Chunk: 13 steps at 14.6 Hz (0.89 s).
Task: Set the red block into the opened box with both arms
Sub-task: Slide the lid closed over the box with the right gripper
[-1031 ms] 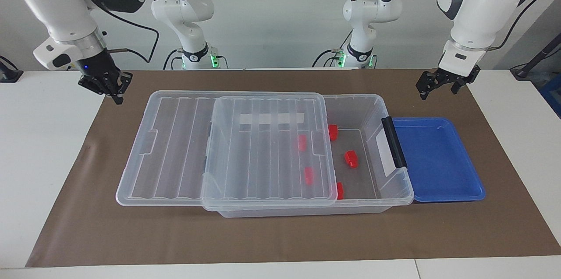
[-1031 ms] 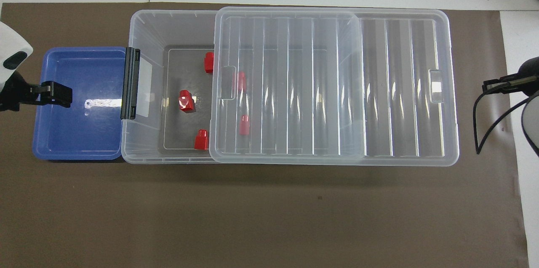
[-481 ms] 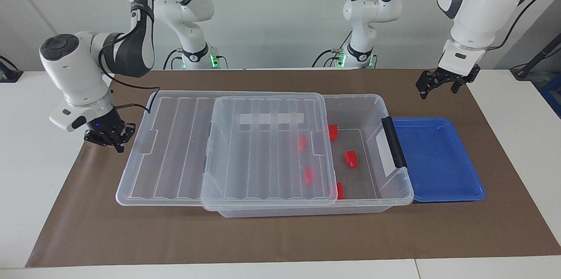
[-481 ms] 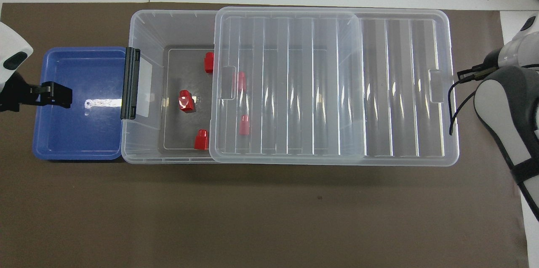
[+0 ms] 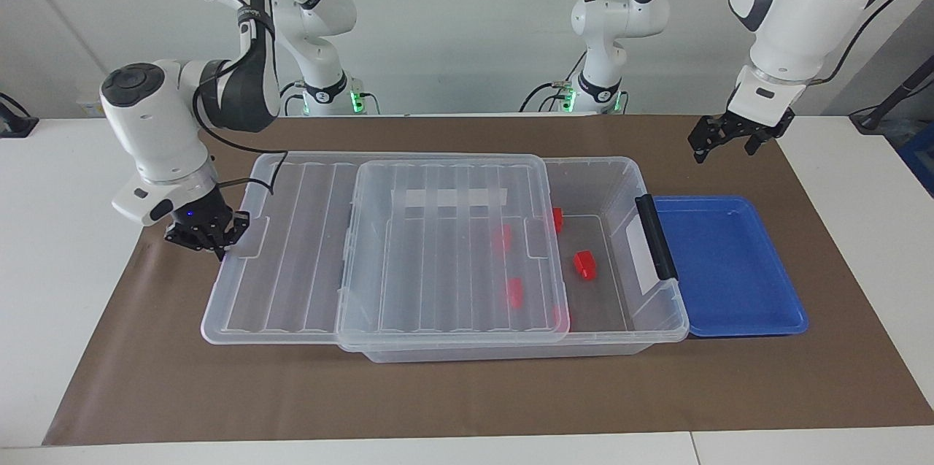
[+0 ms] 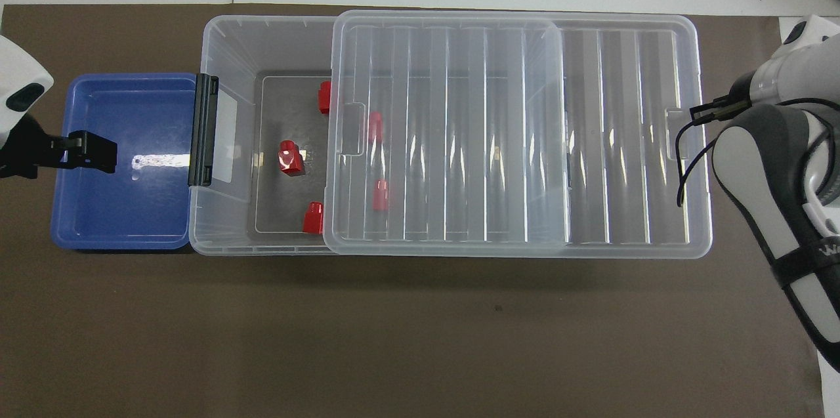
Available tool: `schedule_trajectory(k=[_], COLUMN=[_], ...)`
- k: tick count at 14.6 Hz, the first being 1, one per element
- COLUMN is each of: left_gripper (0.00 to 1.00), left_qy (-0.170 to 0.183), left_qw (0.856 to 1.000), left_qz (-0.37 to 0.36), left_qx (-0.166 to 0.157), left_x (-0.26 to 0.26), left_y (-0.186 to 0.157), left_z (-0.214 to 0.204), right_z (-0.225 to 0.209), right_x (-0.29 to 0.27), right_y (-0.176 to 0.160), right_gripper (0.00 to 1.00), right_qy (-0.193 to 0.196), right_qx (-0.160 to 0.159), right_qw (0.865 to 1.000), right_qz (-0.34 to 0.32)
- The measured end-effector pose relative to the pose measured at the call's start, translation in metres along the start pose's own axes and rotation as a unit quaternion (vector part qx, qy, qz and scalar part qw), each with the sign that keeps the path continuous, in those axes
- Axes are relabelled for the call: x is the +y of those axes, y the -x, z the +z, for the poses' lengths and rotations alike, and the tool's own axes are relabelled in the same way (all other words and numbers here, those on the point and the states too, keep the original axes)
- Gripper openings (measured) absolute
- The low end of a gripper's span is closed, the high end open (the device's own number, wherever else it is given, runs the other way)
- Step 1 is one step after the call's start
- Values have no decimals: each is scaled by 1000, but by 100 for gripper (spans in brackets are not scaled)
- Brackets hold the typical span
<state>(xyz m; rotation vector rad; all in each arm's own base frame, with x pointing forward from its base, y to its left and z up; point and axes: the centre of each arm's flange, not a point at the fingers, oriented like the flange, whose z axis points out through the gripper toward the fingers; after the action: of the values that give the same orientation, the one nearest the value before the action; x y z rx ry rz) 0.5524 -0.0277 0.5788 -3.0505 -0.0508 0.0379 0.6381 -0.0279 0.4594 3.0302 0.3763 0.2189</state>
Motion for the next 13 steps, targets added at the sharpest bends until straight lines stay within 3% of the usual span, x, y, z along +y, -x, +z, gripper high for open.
schedule_trajectory(k=[7, 13], left_gripper=[100, 100], left_qy=[54, 58], left_qw=[998, 998], left_qz=[-12, -9], left_qx=[-7, -7], left_x=[1, 4], left_y=[0, 1], left_z=[0, 0], right_z=[-2, -4], right_x=[-40, -87], right_y=[-10, -19], right_gripper=[1, 1], right_qy=[-6, -29], right_qx=[2, 6], right_qw=[1000, 1000], right_qz=[-13, -1])
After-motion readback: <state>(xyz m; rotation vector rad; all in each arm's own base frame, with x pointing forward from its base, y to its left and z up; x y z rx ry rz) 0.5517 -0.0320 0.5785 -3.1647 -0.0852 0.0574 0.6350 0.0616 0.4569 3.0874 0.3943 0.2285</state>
